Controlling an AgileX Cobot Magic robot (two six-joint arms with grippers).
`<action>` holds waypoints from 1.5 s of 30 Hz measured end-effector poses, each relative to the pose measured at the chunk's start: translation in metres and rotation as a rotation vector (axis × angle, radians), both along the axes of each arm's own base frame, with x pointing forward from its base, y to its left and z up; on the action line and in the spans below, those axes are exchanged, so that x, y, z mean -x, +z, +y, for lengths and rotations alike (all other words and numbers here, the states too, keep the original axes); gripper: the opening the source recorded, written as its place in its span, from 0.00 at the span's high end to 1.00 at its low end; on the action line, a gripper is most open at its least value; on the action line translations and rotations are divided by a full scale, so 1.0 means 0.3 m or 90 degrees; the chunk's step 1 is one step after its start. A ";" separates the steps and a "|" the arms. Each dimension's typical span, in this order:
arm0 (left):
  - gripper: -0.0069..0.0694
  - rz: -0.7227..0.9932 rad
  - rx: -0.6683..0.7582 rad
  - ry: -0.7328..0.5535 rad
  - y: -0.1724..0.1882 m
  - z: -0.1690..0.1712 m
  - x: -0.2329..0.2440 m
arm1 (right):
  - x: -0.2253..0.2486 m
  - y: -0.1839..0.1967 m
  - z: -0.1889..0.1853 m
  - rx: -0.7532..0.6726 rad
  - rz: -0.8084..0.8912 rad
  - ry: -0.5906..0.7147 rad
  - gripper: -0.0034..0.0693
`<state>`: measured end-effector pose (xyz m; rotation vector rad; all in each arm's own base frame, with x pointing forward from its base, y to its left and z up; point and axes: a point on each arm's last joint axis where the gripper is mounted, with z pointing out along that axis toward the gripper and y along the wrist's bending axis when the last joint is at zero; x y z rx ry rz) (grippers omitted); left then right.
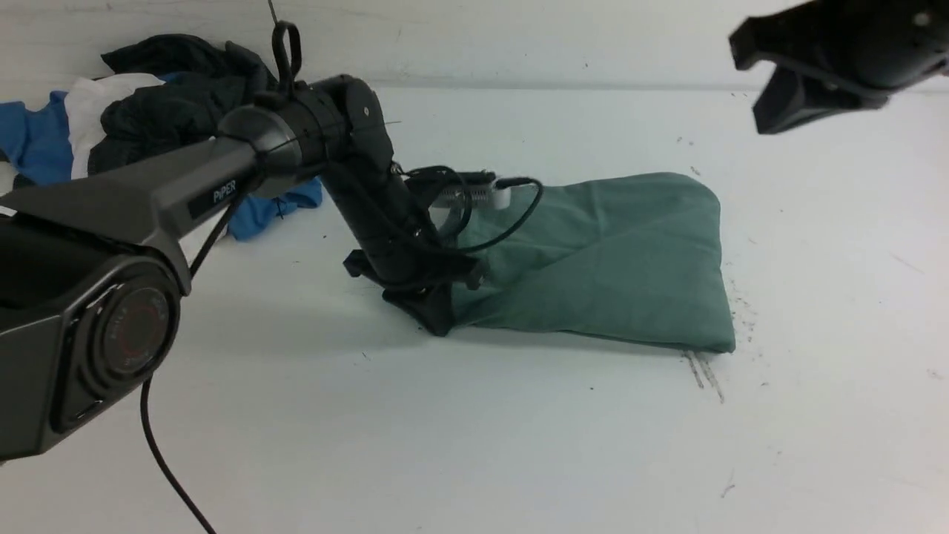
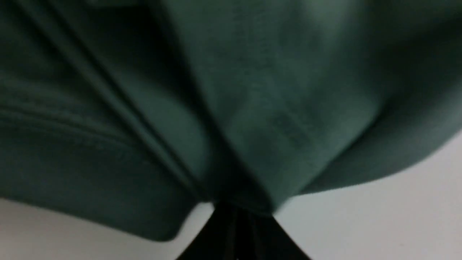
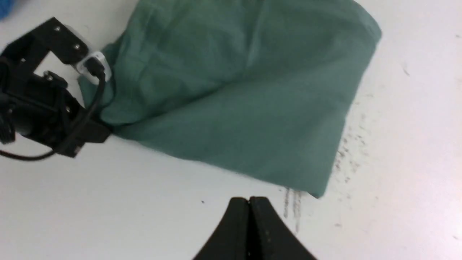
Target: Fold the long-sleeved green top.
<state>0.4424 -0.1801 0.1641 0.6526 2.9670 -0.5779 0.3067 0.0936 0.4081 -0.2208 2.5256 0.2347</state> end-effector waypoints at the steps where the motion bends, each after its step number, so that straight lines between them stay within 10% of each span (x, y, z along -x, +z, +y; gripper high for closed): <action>1: 0.92 0.001 -0.008 0.007 -0.001 0.008 -0.002 | 0.040 0.017 -0.017 0.006 -0.011 -0.006 0.97; 11: 0.92 -0.186 0.009 0.025 0.461 0.083 0.095 | 0.474 0.117 -0.157 -0.004 -0.131 -0.026 0.97; 16: 0.91 -0.266 -0.001 0.022 0.642 0.125 0.182 | 0.740 -0.024 -0.246 -0.007 -0.235 -0.036 0.97; 25: 0.91 -0.260 0.021 0.021 0.650 0.114 0.190 | 0.792 -0.464 -0.249 -0.090 -0.560 -0.014 0.97; 45: 0.91 -0.258 0.021 0.021 0.648 0.114 0.189 | 0.786 -0.482 -0.245 -0.106 -0.610 -0.011 0.97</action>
